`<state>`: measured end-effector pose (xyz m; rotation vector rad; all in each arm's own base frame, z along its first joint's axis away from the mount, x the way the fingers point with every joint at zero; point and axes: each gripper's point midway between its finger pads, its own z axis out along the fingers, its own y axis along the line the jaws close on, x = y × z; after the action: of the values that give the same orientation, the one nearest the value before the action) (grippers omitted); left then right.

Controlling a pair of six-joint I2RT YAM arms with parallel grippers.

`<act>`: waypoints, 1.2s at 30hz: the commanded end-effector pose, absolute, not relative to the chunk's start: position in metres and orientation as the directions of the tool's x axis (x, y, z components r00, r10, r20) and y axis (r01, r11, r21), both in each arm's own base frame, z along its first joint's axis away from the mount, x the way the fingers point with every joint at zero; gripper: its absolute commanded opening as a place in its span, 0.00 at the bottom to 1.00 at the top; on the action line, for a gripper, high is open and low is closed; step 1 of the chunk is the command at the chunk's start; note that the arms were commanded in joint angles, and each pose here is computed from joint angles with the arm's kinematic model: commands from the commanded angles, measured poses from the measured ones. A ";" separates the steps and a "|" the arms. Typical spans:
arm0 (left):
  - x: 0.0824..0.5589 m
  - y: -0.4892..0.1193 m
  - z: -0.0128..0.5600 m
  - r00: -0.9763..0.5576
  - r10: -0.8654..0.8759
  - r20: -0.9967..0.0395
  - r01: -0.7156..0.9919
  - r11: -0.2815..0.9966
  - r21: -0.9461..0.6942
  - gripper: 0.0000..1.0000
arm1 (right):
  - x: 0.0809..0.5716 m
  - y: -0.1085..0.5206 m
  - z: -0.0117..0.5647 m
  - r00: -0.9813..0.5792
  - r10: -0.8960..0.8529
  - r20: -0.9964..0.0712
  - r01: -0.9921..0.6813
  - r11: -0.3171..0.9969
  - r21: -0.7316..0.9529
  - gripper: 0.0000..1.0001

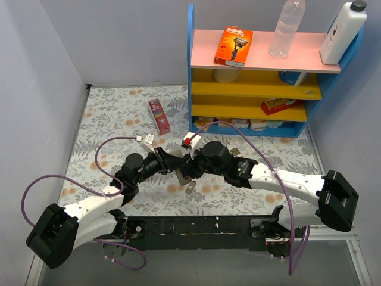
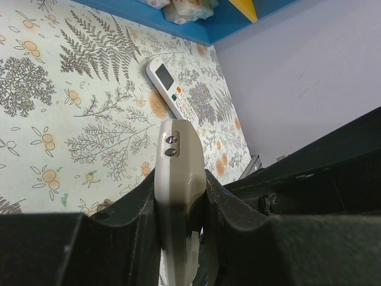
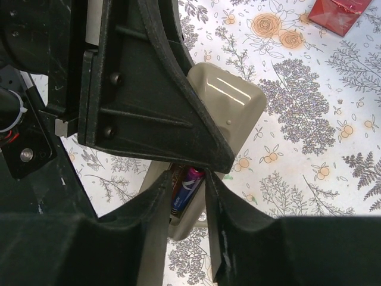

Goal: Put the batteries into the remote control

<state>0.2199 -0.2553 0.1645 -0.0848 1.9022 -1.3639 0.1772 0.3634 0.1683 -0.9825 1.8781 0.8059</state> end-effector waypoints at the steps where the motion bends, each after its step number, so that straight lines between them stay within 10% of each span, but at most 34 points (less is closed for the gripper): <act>1: 0.198 -0.277 0.236 -0.680 -0.457 -0.573 0.539 0.218 -0.814 0.00 | 0.186 0.369 0.186 -0.314 -0.277 -0.908 -0.848 0.511 0.137 0.41; 36: 0.198 -0.270 0.224 -0.703 -0.478 -0.526 0.466 0.248 -0.849 0.00 | 0.165 0.361 0.257 -0.098 -0.250 -0.963 -0.940 0.341 0.007 0.79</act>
<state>0.1985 -0.2668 0.2002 -0.0378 1.8140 -1.5307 0.1688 0.3549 0.2038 -1.0873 1.7411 0.7938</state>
